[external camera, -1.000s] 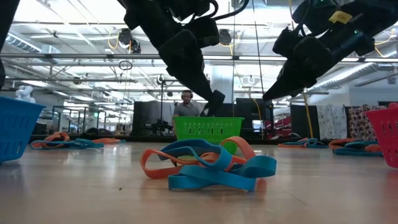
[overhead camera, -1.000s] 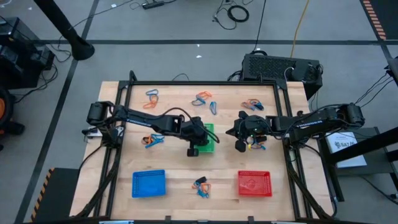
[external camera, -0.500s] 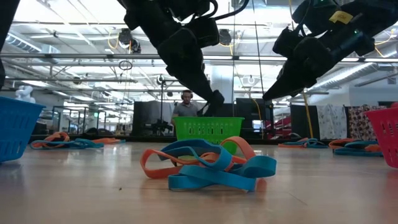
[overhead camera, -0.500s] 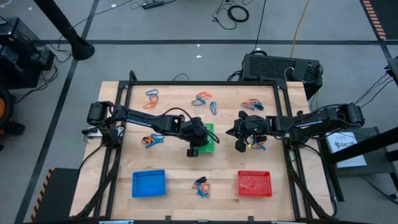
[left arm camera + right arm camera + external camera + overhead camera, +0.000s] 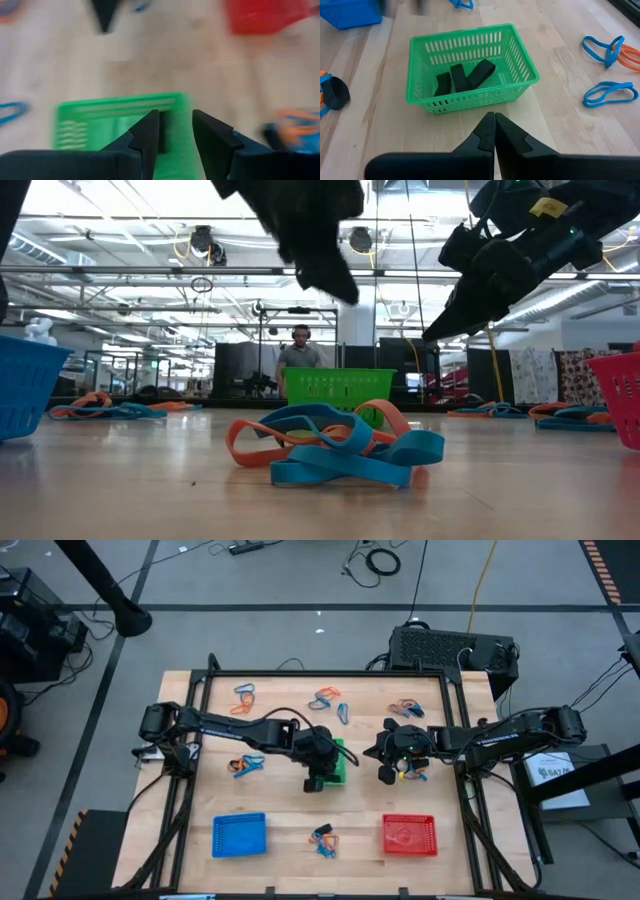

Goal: Sort rubber bands into baskets
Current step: Put the black rubber band into the green bin

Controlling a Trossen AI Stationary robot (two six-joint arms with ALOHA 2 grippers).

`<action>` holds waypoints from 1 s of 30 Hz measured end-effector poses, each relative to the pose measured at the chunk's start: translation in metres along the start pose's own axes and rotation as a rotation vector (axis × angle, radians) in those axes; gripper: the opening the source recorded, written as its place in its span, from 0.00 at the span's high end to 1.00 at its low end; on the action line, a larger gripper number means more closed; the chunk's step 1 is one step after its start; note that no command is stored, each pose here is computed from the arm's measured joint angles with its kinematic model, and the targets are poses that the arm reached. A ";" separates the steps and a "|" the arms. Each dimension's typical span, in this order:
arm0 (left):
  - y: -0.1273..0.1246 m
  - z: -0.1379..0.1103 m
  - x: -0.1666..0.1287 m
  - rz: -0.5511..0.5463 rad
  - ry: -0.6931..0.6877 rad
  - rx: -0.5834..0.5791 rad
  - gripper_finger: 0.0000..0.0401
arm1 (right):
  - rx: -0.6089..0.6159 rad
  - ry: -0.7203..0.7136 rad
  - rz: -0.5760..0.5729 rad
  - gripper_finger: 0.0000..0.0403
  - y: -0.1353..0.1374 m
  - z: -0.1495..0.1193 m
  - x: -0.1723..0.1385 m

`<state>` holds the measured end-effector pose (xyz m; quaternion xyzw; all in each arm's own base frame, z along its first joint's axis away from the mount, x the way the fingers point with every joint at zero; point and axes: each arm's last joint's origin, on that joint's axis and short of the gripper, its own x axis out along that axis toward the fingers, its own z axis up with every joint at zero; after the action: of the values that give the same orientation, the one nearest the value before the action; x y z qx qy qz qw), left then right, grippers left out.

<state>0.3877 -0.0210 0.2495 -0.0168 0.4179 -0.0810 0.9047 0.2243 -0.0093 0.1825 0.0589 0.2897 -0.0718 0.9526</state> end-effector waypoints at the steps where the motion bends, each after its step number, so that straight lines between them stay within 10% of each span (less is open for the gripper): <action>1: -0.006 0.003 -0.001 -0.050 -0.009 -0.001 0.69 | 0.000 0.000 0.000 1.00 0.000 0.000 0.000; 9: -0.073 0.012 -0.006 -0.186 -0.033 0.114 0.69 | 0.003 -0.001 0.000 1.00 0.000 0.000 0.000; 30: -0.160 -0.009 -0.007 -0.002 -0.054 0.015 0.69 | 0.064 -0.007 0.001 1.00 0.000 0.001 0.000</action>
<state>0.3550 -0.1769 0.2648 -0.0127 0.3926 -0.0846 0.9157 0.2247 -0.0092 0.1830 0.0895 0.2840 -0.0806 0.9512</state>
